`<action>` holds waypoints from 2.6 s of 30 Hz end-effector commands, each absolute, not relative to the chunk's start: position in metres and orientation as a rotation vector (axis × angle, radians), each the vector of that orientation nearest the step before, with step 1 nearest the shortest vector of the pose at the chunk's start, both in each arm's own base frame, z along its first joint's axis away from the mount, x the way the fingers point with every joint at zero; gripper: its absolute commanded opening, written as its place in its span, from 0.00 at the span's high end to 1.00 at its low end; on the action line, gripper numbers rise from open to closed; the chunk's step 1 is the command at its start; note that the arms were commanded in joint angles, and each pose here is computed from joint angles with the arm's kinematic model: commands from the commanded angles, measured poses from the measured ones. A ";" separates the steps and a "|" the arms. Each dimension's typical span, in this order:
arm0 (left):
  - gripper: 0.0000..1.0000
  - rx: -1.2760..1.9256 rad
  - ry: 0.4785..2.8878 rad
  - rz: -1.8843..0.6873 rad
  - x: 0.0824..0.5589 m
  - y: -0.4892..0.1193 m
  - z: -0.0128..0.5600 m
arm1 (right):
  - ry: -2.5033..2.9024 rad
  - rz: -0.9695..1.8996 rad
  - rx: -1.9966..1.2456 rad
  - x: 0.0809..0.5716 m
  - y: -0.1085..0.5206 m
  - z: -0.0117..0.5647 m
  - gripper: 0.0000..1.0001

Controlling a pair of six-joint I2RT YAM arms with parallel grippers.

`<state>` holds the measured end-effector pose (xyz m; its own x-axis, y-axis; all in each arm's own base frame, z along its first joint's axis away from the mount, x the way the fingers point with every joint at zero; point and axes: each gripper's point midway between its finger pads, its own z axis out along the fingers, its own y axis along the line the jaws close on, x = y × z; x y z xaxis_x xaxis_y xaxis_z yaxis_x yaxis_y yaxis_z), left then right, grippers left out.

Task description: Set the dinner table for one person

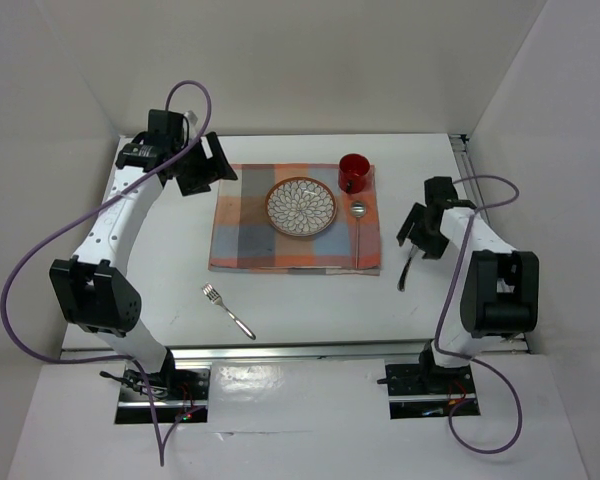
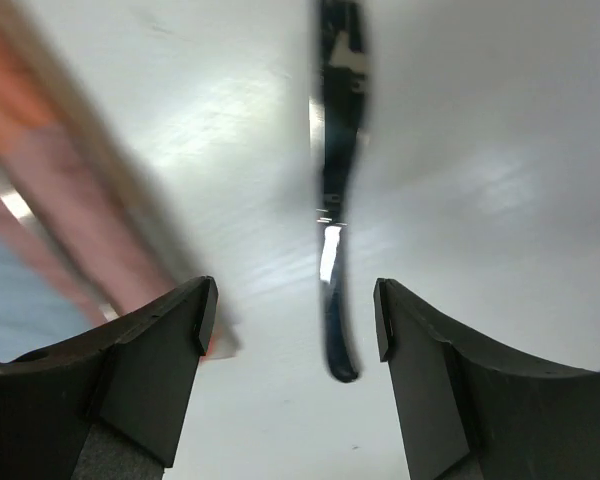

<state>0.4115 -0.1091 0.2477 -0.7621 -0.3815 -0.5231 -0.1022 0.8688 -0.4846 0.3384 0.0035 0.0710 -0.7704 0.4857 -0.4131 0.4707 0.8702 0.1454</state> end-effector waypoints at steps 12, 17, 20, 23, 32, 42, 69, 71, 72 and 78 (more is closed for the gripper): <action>0.09 -0.292 2.372 -0.601 0.412 -0.111 0.252 | 2.713 0.078 0.854 0.321 0.000 0.002 0.42; 0.09 -0.292 2.372 -0.601 0.412 -0.111 0.252 | 2.730 0.045 0.862 0.322 -0.003 -0.008 0.56; 0.09 -0.294 2.362 -0.592 0.414 -0.110 0.255 | 2.745 0.025 0.868 0.322 -0.005 -0.014 0.72; 0.09 -0.291 2.355 -0.593 0.412 -0.109 0.261 | 2.719 0.000 0.866 0.330 -0.009 -0.010 0.88; 0.09 -0.291 2.355 -0.593 0.414 -0.110 0.261 | 2.598 -0.052 0.839 0.348 -0.022 0.038 1.00; 0.09 -0.289 2.346 -0.594 0.415 -0.110 0.265 | 2.493 -0.002 0.612 0.383 0.011 0.111 1.00; 0.11 -0.794 2.812 -0.232 0.254 -0.108 0.101 | 2.721 0.237 0.111 0.417 0.172 0.047 0.77; 0.11 -0.833 2.846 -0.184 0.240 -0.106 0.087 | 2.712 0.242 0.111 0.417 0.173 0.051 0.59; 0.11 -0.863 2.843 -0.183 0.236 -0.105 0.085 | 2.713 0.245 0.096 0.416 0.177 0.051 0.53; 0.15 -0.942 2.888 -0.162 0.205 -0.114 0.068 | 2.679 0.248 0.098 0.415 0.175 0.074 0.34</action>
<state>0.2132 -0.1101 0.0663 -0.8433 -0.5345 -0.0570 -0.5242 0.8412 -0.1323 0.4028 0.1693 0.0372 -0.9308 0.1036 -0.3505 0.0471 0.9850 0.1661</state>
